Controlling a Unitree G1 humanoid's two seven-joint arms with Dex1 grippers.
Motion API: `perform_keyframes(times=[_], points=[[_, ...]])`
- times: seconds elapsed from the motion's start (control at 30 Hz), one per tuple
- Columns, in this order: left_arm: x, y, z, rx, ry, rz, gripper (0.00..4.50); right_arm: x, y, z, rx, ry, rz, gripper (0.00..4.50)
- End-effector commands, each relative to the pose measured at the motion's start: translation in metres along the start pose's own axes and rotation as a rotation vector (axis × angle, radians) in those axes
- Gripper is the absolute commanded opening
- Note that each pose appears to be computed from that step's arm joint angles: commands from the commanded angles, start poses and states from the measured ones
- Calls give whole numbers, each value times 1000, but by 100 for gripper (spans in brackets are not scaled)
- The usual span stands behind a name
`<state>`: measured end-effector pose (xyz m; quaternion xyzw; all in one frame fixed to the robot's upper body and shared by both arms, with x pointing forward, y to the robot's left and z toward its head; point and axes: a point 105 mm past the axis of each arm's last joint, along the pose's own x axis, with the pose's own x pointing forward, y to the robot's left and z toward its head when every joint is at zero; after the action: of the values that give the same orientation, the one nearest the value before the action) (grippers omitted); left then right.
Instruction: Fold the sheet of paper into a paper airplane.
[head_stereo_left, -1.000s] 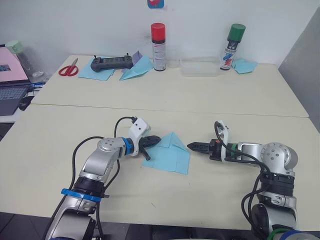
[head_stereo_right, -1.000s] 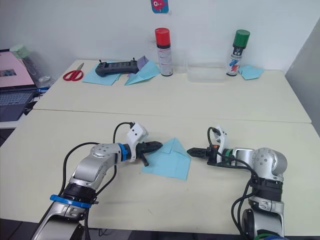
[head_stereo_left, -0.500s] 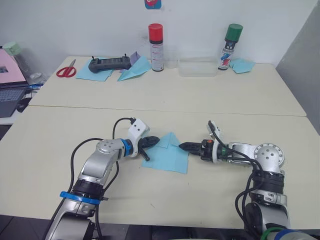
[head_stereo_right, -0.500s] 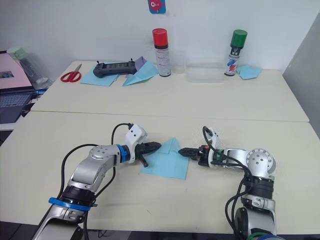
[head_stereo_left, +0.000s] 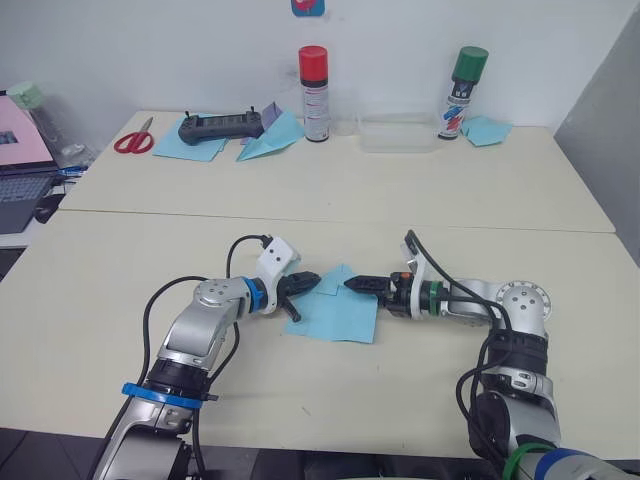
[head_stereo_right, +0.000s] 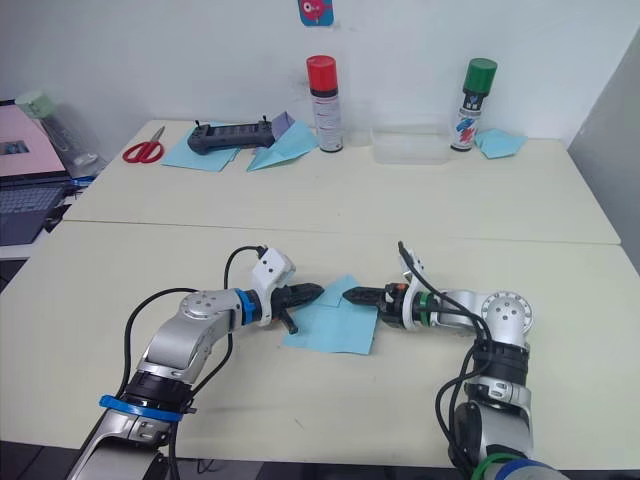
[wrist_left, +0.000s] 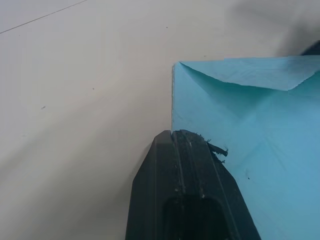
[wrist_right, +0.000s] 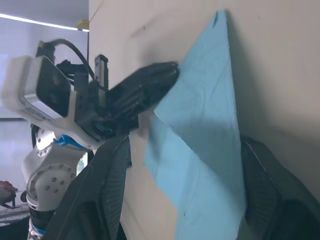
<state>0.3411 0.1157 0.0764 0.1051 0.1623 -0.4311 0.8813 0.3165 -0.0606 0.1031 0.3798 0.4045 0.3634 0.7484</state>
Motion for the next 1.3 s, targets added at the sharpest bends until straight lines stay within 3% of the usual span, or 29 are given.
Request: perform_keyframes(times=[0.03,0.17,0.27,0.5,0.8,1.3], points=[[7,-9,-24,-17,85,-19,0,1,7,6,-1,-19,17,306],[7,-10,-25,-7,92,-23,0,3,8,6,2,-17,23,306],[7,-10,-25,-2,93,-22,0,3,7,4,-1,-14,17,252],[8,-10,-24,4,93,-26,0,2,3,4,-9,-19,-10,3],[10,-13,-23,4,87,-42,0,2,11,-1,-131,27,-19,3],[11,-14,-17,4,71,-51,0,25,14,2,-162,20,-18,3]])
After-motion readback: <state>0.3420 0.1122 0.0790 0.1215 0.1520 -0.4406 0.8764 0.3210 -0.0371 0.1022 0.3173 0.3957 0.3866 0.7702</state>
